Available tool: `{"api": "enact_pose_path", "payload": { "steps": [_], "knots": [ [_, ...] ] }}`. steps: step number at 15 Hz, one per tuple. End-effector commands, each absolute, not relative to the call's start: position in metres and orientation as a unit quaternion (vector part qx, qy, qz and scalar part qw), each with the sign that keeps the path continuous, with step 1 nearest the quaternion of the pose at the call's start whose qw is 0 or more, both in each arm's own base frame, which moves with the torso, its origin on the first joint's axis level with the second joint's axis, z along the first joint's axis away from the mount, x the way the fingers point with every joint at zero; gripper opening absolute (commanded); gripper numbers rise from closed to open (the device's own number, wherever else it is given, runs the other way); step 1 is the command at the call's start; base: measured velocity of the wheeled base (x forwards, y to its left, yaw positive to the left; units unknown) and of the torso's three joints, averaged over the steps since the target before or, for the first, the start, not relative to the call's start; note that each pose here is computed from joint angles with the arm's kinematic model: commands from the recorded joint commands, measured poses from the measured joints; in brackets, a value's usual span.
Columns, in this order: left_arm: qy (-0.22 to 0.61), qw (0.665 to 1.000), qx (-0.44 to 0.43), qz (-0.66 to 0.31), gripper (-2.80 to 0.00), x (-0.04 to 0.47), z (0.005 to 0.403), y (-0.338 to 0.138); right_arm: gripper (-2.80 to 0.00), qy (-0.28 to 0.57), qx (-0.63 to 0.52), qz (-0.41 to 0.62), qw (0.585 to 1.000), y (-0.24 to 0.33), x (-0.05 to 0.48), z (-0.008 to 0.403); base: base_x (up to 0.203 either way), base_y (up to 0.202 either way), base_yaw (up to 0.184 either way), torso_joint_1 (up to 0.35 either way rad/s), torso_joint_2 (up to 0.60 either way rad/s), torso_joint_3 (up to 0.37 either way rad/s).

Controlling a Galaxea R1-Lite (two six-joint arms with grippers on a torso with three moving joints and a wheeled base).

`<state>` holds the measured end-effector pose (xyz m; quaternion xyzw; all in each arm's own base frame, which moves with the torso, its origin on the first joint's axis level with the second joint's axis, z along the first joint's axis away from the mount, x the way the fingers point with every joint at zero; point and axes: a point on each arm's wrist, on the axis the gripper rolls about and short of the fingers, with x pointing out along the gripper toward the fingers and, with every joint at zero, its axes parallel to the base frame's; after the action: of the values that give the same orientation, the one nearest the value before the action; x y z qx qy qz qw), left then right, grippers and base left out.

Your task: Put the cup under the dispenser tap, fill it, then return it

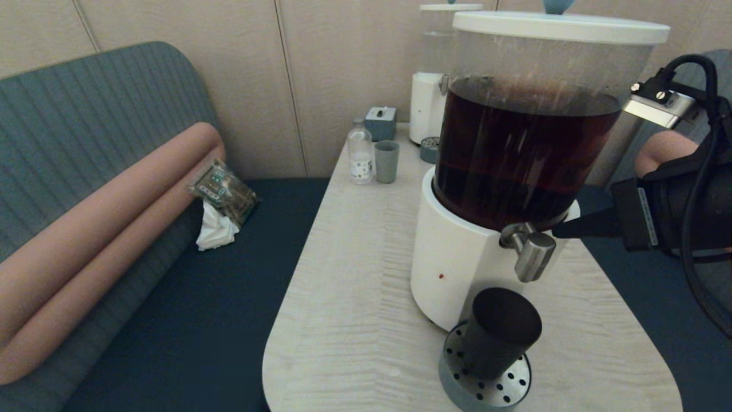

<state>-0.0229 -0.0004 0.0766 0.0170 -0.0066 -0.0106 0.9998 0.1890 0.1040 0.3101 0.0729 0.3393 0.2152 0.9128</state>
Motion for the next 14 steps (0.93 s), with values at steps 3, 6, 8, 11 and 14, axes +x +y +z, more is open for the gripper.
{"api": "enact_pose_path", "payload": {
  "steps": [3, 6, 8, 11, 14],
  "knots": [
    [-0.006, 1.000, 0.017, -0.011, -2.80, -0.0228, 0.0767, -0.0004, -2.80, 0.341, 0.074, 0.219, 0.911, 0.1064, 0.1927, 0.3084, 0.000, 0.000, 0.000, 0.000, 0.00, 0.000],
    [-0.006, 1.000, 0.017, -0.011, -2.80, -0.0228, 0.0767, -0.0004, -2.80, 0.338, 0.075, 0.224, 0.911, 0.1085, 0.1955, 0.3061, 0.000, 0.000, 0.000, 0.000, 0.00, 0.000],
    [-0.006, 1.000, 0.017, -0.011, -2.80, -0.0228, 0.0767, -0.0004, -2.80, 0.336, 0.072, 0.234, 0.909, 0.1109, 0.1949, 0.3030, 0.000, 0.000, 0.000, 0.000, 0.00, 0.000],
    [-0.006, 1.000, 0.017, -0.011, -2.80, -0.0228, 0.0767, -0.0004, -2.80, 0.339, 0.069, 0.237, 0.908, 0.1119, 0.1961, 0.3014, 0.000, 0.000, 0.000, 0.000, 0.00, 0.000],
    [-0.006, 1.000, 0.017, -0.011, -2.80, -0.0228, 0.0767, -0.0004, -2.80, 0.335, 0.071, 0.246, 0.907, 0.1131, 0.1963, 0.3014, 0.000, 0.000, 0.000, 0.000, 0.00, 0.000]
  ]
}}
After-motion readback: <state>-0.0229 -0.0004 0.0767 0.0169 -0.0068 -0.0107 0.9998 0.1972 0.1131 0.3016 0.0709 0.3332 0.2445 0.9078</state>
